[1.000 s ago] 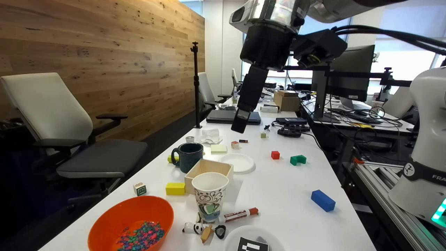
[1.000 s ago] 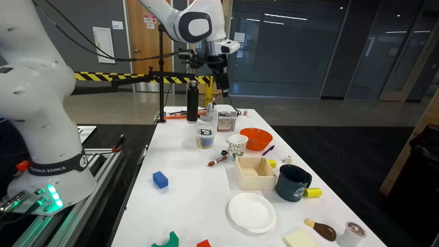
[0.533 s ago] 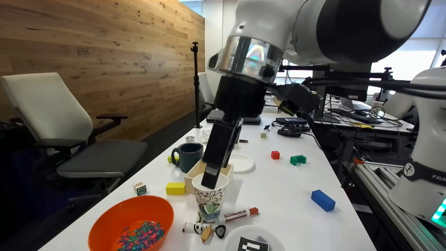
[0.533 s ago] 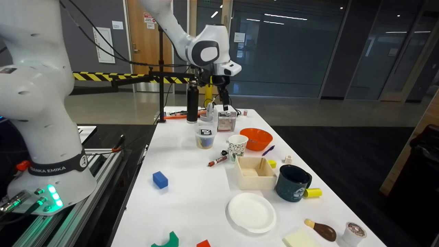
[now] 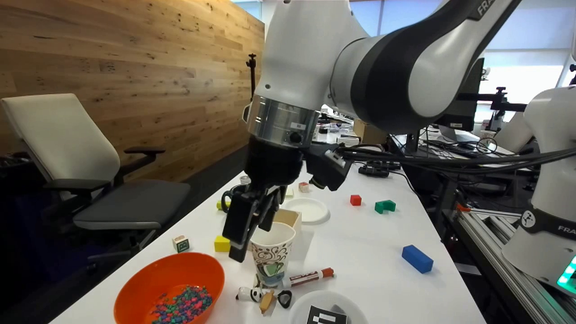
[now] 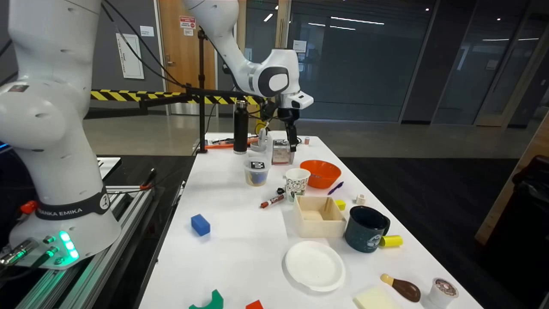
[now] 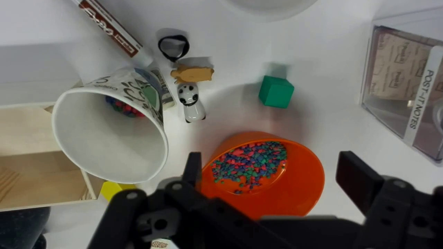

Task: Remove the lid from the clear container.

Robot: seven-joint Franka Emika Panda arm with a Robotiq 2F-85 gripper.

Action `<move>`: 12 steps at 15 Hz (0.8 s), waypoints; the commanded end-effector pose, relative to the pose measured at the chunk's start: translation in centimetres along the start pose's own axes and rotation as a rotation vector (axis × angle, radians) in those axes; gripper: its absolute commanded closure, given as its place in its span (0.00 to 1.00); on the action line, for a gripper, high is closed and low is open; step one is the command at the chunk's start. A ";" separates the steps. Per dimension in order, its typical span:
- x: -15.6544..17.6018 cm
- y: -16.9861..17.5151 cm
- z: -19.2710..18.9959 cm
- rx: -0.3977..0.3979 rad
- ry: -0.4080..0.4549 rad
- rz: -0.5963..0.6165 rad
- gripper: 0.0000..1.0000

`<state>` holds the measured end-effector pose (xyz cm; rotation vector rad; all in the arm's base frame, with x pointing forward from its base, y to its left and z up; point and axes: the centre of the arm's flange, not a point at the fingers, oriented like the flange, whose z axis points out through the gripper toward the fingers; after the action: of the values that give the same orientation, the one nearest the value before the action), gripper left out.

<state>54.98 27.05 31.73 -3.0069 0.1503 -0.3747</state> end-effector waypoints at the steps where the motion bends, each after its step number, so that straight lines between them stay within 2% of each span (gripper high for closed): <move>1: -0.3 -0.6 -0.1 -0.026 -0.012 -0.017 0.00; 4: -2.1 -0.9 -0.3 -0.037 -0.049 -0.056 0.00; 6: -3.0 -1.1 0.1 -0.035 -0.056 -0.031 0.00; 8: -4.1 -1.6 0.1 0.002 -0.075 0.007 0.00; 9: -2.5 -1.6 1.0 -0.022 -0.064 -0.026 0.00; 12: -3.2 -2.0 1.1 -0.016 -0.076 -0.027 0.00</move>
<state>52.31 29.45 30.10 -3.0365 0.1071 -0.2617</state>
